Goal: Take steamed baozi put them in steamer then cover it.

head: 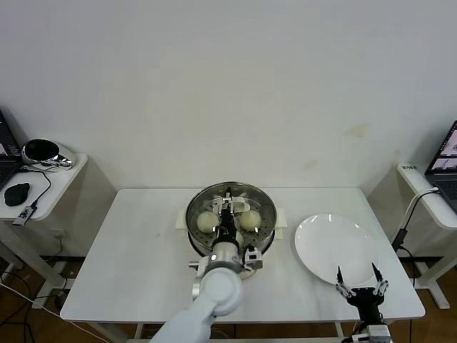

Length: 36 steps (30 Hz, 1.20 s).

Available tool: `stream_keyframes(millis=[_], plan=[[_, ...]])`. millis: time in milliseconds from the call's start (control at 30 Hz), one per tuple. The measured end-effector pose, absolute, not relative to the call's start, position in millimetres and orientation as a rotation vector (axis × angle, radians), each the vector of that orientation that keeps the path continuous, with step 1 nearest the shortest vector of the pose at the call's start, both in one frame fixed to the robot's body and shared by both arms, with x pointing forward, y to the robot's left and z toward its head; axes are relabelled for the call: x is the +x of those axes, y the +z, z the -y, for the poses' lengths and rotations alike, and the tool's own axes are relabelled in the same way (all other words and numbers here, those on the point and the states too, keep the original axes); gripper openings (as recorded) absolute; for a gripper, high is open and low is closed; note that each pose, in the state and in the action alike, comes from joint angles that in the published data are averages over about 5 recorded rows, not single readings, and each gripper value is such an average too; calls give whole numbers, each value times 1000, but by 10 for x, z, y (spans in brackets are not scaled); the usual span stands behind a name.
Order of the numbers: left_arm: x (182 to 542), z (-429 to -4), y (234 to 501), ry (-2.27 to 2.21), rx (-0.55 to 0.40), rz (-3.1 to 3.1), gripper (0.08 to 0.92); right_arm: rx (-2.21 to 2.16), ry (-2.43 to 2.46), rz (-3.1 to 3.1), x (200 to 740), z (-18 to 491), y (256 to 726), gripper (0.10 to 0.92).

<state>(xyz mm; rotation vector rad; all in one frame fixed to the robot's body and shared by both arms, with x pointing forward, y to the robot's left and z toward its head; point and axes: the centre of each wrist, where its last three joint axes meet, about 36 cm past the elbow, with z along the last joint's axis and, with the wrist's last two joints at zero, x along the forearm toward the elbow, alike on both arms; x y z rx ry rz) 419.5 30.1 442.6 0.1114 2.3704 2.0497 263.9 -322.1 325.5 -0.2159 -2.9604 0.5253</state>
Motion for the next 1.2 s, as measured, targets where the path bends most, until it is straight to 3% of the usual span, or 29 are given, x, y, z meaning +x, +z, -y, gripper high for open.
stream_keyframes(millis=[333, 533, 633, 867, 1200], plan=[[3582, -793, 4616, 1826, 159, -2472, 803, -194, 533, 2941, 2598, 3234, 3220, 823], [3177, -1316, 4519, 1555, 305, -2632, 822, -148, 519, 2942, 2587, 3189, 3211, 823], [3023, -1627, 4429, 1334, 321, -2766, 823, -110, 501, 2953, 2576, 3154, 3212, 823], [2612, -2172, 4266, 761, 199, -3049, 823, 11, 432, 2994, 2548, 3100, 3250, 823], [2187, -2518, 3966, 234, -82, -3217, 823, 163, 338, 2992, 2392, 3072, 3261, 823]])
